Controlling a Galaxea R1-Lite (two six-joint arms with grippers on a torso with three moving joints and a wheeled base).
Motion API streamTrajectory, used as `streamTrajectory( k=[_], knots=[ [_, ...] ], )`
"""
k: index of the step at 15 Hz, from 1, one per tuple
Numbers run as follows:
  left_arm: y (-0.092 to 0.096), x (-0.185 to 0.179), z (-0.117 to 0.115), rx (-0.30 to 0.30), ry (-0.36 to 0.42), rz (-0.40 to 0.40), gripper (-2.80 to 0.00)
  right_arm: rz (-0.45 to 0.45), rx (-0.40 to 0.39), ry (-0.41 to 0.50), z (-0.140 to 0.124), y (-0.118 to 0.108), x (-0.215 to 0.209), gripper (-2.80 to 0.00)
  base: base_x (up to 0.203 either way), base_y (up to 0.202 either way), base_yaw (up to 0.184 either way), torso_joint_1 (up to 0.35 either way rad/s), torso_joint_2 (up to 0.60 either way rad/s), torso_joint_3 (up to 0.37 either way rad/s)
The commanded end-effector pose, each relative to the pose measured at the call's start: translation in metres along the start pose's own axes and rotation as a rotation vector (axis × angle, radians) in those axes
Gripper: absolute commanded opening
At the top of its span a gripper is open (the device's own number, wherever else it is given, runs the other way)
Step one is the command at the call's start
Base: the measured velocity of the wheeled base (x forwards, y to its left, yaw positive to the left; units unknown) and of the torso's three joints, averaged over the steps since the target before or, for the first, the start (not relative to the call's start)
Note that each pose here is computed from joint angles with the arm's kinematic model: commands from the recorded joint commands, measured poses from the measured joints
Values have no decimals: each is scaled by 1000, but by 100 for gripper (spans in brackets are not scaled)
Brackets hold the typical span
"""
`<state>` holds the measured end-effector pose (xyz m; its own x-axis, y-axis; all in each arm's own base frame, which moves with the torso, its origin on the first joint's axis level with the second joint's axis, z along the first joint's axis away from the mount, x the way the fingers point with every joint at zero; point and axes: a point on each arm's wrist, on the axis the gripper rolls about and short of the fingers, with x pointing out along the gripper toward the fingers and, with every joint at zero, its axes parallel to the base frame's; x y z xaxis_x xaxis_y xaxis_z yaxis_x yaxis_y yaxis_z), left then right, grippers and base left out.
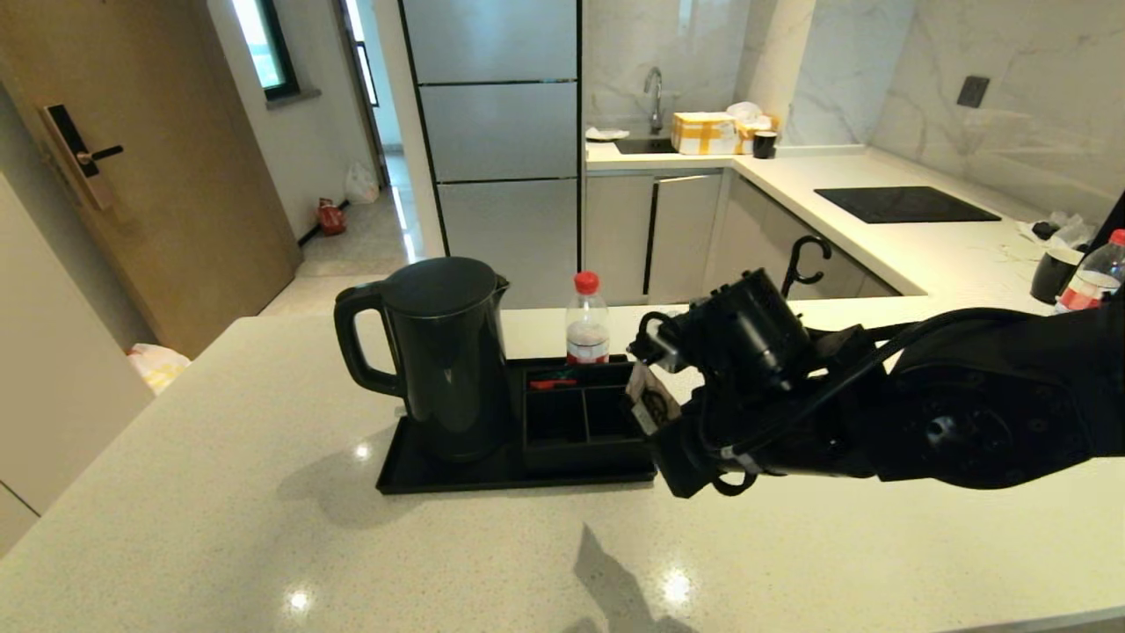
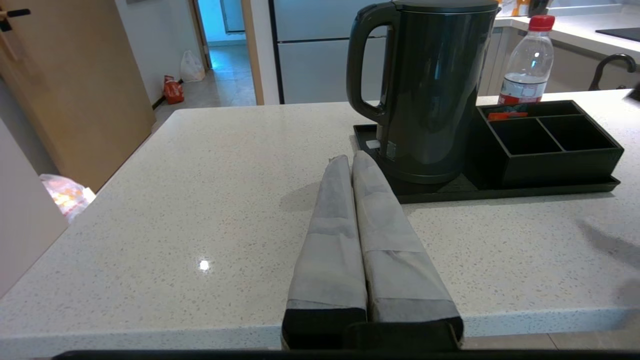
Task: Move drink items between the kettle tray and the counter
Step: Return the tea bag to its original position
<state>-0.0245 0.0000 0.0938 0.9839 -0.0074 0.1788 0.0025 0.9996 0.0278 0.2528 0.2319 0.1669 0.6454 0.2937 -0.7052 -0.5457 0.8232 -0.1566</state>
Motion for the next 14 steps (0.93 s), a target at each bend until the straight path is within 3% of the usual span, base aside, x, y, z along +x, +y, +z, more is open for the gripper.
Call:
streamTrajectory(
  k=[1,6,14],
  knots=[
    [0,1,-11,0,37,-1,-280,-7,-80,61,-8,10,23,-280,0,0,0,0,0,0],
    [0,1,-11,0,37,-1,-280,-17,-147,100,-12,13,52,-280,0,0,0,0,0,0],
    [0,1,-11,0,37,-1,-280,-23,-125,7,3,15,77,-280,0,0,0,0,0,0]
  ],
)
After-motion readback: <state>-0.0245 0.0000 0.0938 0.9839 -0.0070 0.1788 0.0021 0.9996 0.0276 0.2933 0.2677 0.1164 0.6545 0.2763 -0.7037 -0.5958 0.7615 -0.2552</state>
